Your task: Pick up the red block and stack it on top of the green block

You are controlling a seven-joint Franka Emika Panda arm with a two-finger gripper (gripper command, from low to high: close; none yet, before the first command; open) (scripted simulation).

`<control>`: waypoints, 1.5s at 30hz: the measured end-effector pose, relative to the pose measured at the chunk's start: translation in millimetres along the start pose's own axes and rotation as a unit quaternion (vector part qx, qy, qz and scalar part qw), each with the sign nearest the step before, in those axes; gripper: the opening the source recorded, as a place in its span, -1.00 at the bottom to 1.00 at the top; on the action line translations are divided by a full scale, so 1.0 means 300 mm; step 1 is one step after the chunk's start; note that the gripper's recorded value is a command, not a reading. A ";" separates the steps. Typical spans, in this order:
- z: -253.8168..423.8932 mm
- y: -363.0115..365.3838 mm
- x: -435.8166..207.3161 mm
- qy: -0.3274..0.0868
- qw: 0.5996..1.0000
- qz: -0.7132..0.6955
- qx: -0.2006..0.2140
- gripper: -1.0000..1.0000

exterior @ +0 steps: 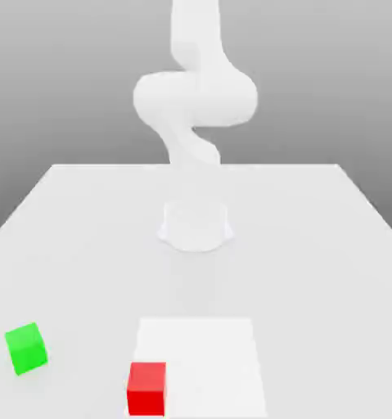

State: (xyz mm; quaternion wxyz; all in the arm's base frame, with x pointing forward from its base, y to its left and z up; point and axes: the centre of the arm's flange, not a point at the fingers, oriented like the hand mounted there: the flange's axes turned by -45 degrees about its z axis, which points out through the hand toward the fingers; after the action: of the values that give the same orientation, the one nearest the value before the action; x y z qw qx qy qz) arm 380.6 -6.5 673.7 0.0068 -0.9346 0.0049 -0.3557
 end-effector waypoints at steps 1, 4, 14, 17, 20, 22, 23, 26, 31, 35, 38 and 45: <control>0.072 0.010 -0.003 -0.016 1.000 0.000 0.001 0.00; 0.274 0.037 -0.029 -0.060 0.998 0.000 0.005 0.00; 0.875 0.122 -0.276 -0.201 0.979 0.001 0.007 0.00; 1.028 0.150 -0.393 -0.243 0.970 0.002 0.004 0.00; 1.164 0.182 -0.527 -0.285 0.959 0.002 0.000 0.00; 1.245 0.199 -0.624 -0.312 0.950 0.001 -0.003 0.00; 1.282 0.207 -0.674 -0.325 0.946 0.000 -0.004 0.00; 1.384 0.224 -0.803 -0.351 0.936 -0.002 -0.007 0.00; 1.507 0.230 -0.921 -0.355 0.935 -0.002 -0.008 -1.00; 1.507 0.229 -0.921 -0.356 0.935 -0.002 -0.008 -1.00; 1.491 0.229 -0.906 -0.356 0.935 -0.002 -0.008 -1.00; 1.278 0.491 -0.814 -0.353 0.930 0.094 -0.047 -1.00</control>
State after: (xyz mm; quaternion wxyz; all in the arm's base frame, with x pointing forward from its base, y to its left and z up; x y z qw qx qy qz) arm 452.5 -147.0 222.7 -0.0026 -0.9943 0.1067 0.0004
